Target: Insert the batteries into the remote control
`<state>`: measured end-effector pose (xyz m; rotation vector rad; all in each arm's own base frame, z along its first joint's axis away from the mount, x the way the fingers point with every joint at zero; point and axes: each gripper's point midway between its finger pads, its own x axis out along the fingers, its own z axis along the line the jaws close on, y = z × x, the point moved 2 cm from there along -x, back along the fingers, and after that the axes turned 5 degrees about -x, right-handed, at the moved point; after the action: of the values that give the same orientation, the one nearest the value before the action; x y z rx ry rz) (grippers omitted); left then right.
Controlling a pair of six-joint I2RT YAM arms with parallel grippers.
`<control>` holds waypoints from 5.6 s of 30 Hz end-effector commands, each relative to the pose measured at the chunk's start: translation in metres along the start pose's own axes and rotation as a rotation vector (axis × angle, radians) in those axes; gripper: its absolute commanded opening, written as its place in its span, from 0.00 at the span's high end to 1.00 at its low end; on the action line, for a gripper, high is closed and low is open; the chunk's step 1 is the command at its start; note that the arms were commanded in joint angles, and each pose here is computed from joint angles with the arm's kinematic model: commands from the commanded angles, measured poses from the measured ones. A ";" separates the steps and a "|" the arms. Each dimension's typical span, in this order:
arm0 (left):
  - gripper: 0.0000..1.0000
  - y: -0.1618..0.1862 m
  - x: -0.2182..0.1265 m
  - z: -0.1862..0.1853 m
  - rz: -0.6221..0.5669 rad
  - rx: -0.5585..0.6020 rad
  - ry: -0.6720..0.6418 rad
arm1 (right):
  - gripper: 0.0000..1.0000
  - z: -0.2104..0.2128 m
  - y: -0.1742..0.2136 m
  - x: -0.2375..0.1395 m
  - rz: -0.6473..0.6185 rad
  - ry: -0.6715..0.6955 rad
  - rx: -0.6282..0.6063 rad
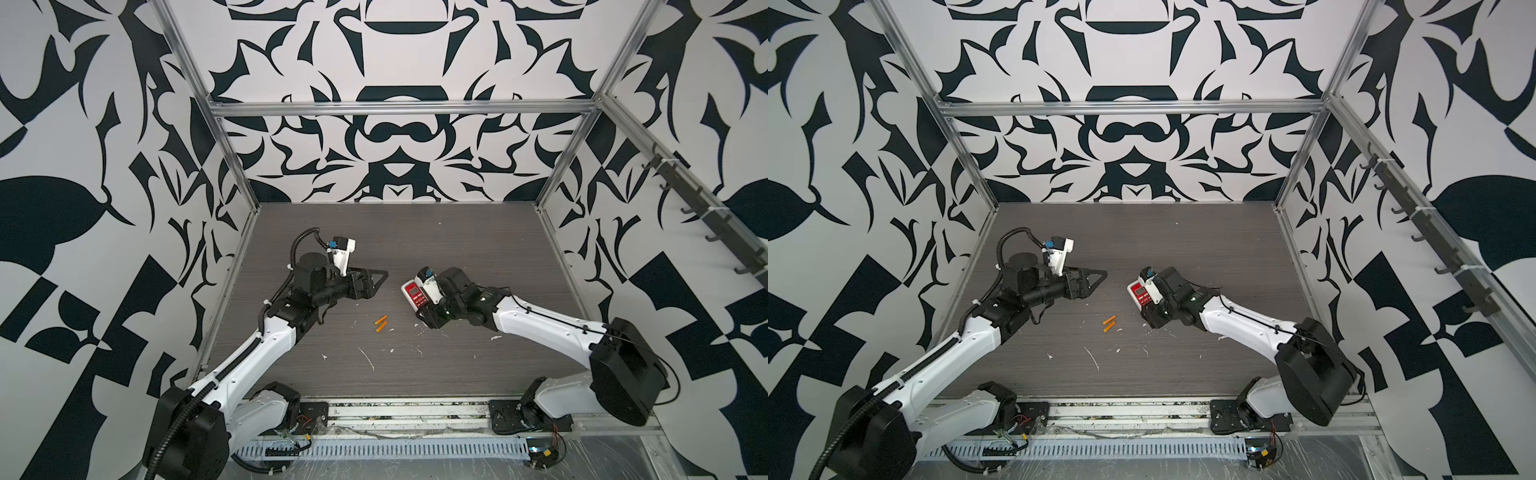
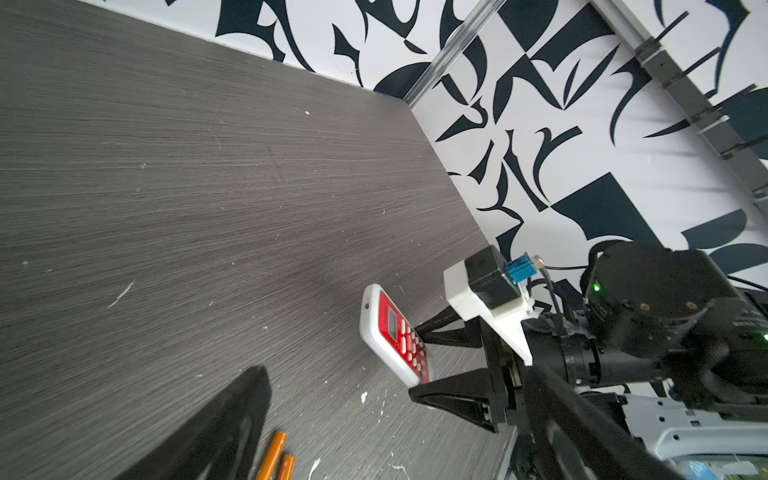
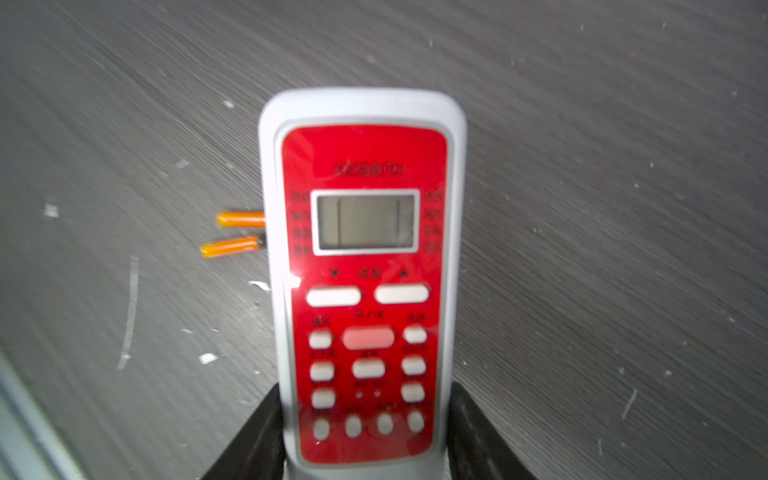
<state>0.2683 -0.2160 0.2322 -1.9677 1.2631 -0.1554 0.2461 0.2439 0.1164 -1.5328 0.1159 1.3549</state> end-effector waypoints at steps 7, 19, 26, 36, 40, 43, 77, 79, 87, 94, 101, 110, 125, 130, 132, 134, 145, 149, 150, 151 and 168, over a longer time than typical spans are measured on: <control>0.01 0.004 -0.002 -0.034 0.007 0.045 0.191 | 0.74 0.035 -0.044 -0.045 -0.279 -0.251 -0.024; 0.01 0.014 -0.001 -0.072 0.050 0.130 0.336 | 0.74 0.063 -0.071 -0.093 -0.484 -0.490 -0.055; 0.01 0.012 0.000 -0.084 0.060 0.140 0.387 | 0.74 0.075 -0.076 -0.103 -0.513 -0.587 -0.075; 0.01 0.007 0.002 -0.095 0.043 0.137 0.455 | 0.74 0.085 -0.079 -0.111 -0.537 -0.668 -0.096; 0.01 0.007 0.005 -0.097 0.043 0.135 0.469 | 0.74 0.087 -0.078 -0.110 -0.521 -0.694 -0.086; 0.03 0.007 0.007 -0.097 0.044 0.134 0.474 | 0.74 0.088 -0.080 -0.111 -0.524 -0.697 -0.085; 0.53 0.017 0.004 -0.115 0.090 0.152 0.579 | 0.75 0.093 -0.083 -0.116 -0.535 -0.741 -0.092; 0.58 0.017 0.004 -0.115 0.088 0.151 0.577 | 0.75 0.092 -0.083 -0.117 -0.540 -0.739 -0.093; 0.71 0.011 0.007 -0.106 0.048 0.130 0.496 | 0.39 0.081 -0.082 -0.112 -0.546 -0.643 -0.066; 0.78 0.001 0.024 -0.074 -0.014 0.051 0.298 | 0.25 0.063 -0.072 -0.092 -0.450 -0.478 -0.053; 0.85 -0.009 0.042 -0.029 -0.071 -0.113 0.042 | 0.24 0.046 -0.065 -0.082 -0.425 -0.339 -0.043; 0.88 0.011 0.065 0.031 -0.001 -0.392 -0.301 | 0.25 0.041 -0.065 -0.073 -0.415 -0.222 -0.077; 0.90 0.026 0.071 0.039 0.003 -0.507 -0.356 | 0.29 0.044 -0.074 -0.042 -0.403 -0.181 -0.076; 0.89 0.030 0.076 0.036 0.018 -0.509 -0.344 | 0.31 0.047 -0.079 -0.032 -0.396 -0.175 -0.089; 0.89 0.030 0.076 0.036 0.017 -0.509 -0.342 | 0.33 0.047 -0.080 -0.029 -0.390 -0.169 -0.092; 0.89 0.030 0.076 0.035 0.016 -0.509 -0.338 | 0.35 0.047 -0.080 -0.025 -0.383 -0.169 -0.094; 0.90 0.029 0.077 0.031 0.023 -0.507 -0.319 | 0.42 0.046 -0.081 -0.007 -0.349 -0.160 -0.094; 0.90 0.029 0.076 0.030 0.021 -0.507 -0.312 | 0.46 0.044 -0.081 -0.003 -0.340 -0.155 -0.093; 0.90 0.028 0.076 0.029 0.019 -0.507 -0.310 | 0.48 0.044 -0.080 -0.002 -0.336 -0.153 -0.092; 0.90 0.029 0.076 0.030 0.020 -0.507 -0.311 | 0.49 0.044 -0.079 0.000 -0.331 -0.152 -0.092; 0.73 0.031 0.081 0.029 0.033 -0.507 -0.292 | 0.90 0.045 -0.078 0.004 -0.319 -0.167 -0.095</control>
<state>0.2983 -0.2671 0.1618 -2.2662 1.2006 0.5326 0.2610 0.3057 0.1437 -1.4309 -0.2133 1.2915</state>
